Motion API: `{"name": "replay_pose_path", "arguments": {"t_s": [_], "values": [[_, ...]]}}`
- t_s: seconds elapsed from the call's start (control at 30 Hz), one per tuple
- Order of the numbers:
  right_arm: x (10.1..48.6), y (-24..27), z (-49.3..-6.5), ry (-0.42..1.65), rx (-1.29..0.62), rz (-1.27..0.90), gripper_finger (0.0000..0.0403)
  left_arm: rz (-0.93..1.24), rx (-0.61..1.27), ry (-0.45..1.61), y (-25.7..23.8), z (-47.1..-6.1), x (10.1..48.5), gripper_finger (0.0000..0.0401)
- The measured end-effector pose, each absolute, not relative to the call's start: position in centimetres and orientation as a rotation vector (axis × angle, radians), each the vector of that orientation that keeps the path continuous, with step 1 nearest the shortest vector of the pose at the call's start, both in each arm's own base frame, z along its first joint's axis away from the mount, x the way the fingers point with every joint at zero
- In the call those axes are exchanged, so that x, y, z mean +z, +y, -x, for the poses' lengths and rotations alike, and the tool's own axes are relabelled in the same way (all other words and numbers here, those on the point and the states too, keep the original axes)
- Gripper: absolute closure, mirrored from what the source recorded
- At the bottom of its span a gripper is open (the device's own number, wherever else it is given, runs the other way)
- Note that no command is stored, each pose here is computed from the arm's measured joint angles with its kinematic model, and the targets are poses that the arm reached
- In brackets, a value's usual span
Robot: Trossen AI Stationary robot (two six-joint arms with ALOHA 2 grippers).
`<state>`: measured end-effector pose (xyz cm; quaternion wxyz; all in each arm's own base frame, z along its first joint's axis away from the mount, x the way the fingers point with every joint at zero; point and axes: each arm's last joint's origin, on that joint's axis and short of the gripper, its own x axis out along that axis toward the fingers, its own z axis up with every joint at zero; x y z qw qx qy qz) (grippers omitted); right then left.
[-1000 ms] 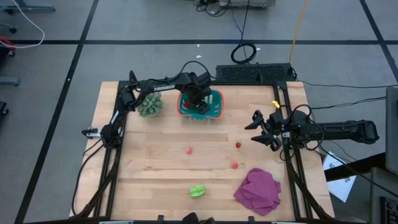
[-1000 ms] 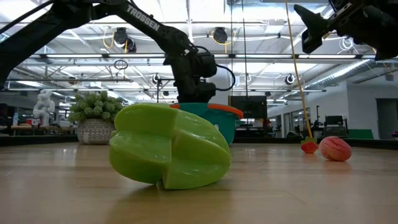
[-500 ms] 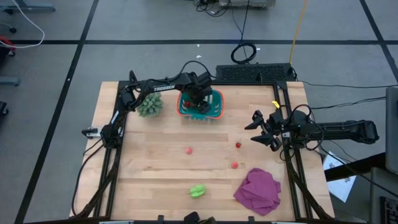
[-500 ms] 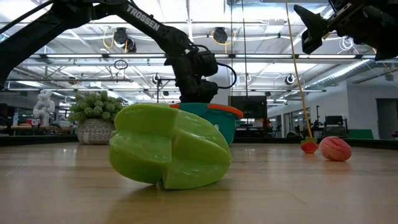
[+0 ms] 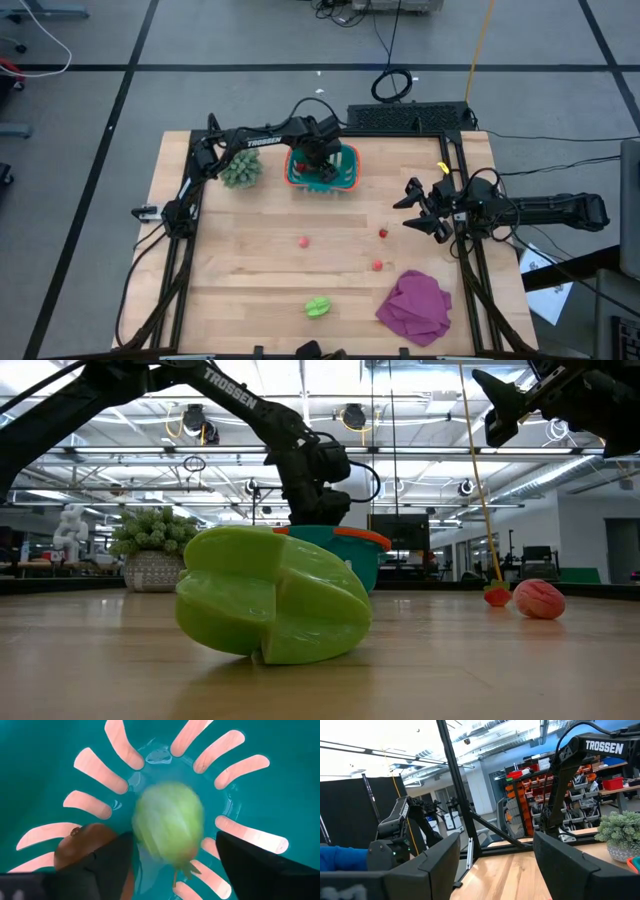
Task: Pick and placing Produce into tupperware
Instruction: Put the red strawberry into the blue basket
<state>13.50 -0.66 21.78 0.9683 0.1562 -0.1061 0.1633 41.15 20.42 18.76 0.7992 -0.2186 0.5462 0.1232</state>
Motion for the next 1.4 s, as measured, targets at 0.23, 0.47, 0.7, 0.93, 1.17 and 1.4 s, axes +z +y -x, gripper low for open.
{"name": "replay_pose_path", "arguments": {"t_s": [0.23, 0.47, 0.7, 0.93, 1.17, 1.4], "values": [[21.8, -0.7, -13.5, -0.214, 0.33, -0.316, 0.0161, 0.42, 0.26, 1.181, 20.1, -41.3, 18.8, 0.0055], [21.8, -0.7, -13.5, -0.215, 0.33, -0.316, 0.0161, 0.412, 0.262, 1.152, 20.0, -41.4, 22.4, 0.0047], [22.0, -0.6, -13.4, -0.237, 0.334, -0.309, 0.0161, 0.358, 0.257, 1.091, 18.1, -40.7, 30.9, 0.0054], [22.5, -0.6, -13.3, -0.287, 0.345, -0.299, 0.0161, 0.232, 0.291, 0.979, 13.5, -37.0, 40.1, 0.0052], [21.8, -0.2, -13.6, -0.226, 0.358, -0.281, 0.0161, 0.265, 0.337, 0.922, 6.7, -30.2, 46.3, 0.0052], [20.6, 0.1, -14.4, -0.136, 0.247, -0.228, 0.0161, 0.245, 0.357, 0.817, -0.3, -25.2, 49.6, 0.0052]]}}
